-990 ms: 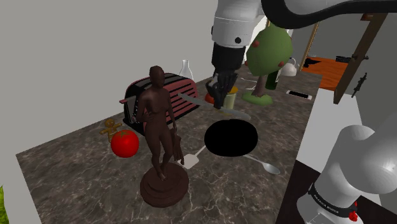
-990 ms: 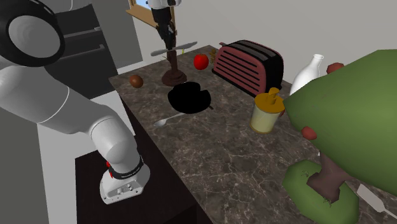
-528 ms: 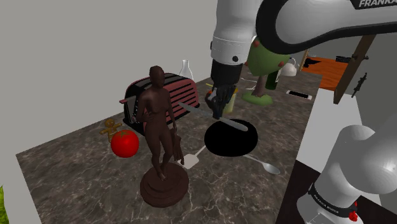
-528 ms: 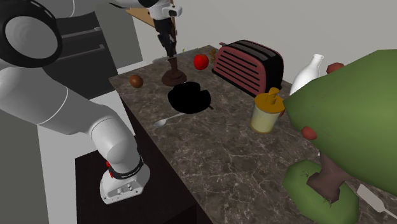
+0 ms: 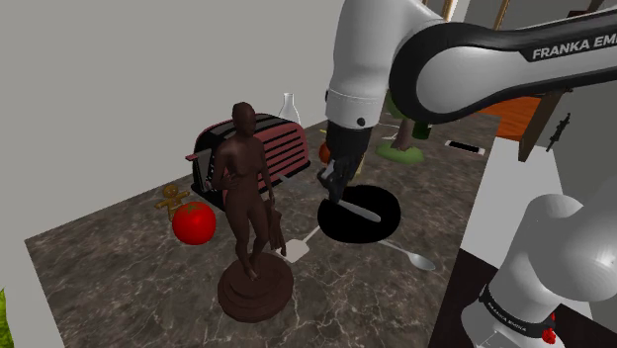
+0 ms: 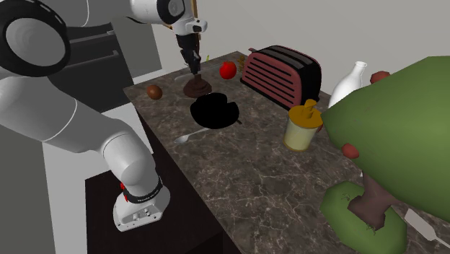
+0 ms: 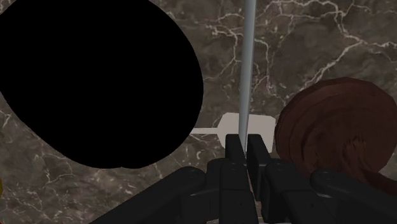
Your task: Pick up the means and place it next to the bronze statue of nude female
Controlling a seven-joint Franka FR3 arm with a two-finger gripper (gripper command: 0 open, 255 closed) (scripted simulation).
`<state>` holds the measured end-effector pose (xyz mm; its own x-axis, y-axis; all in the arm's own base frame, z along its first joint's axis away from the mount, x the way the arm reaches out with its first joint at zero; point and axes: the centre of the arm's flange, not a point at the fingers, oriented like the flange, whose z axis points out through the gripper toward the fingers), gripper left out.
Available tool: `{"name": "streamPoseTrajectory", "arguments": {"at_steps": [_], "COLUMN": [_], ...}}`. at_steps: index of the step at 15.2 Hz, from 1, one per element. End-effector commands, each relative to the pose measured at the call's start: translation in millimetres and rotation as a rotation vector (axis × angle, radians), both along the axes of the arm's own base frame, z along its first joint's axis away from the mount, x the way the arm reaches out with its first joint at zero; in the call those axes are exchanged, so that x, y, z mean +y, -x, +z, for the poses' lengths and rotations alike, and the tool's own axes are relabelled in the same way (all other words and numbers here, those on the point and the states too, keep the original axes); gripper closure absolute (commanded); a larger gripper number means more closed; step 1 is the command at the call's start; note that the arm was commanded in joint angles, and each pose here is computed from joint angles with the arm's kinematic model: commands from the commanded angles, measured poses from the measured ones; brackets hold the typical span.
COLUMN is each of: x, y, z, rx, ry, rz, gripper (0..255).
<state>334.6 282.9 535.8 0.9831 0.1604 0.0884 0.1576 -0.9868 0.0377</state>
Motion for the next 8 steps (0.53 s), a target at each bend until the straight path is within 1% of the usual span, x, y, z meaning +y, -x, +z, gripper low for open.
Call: {"name": "streamPoseTrajectory", "arguments": {"at_steps": [1,8], "x": [0.8,0.8], "y": [0.0,0.0], "z": [-9.3,-46.3], "rx": [0.000,0.000], "ry": [0.000,0.000], "rz": [0.000,0.000], "gripper": [255,255]}}
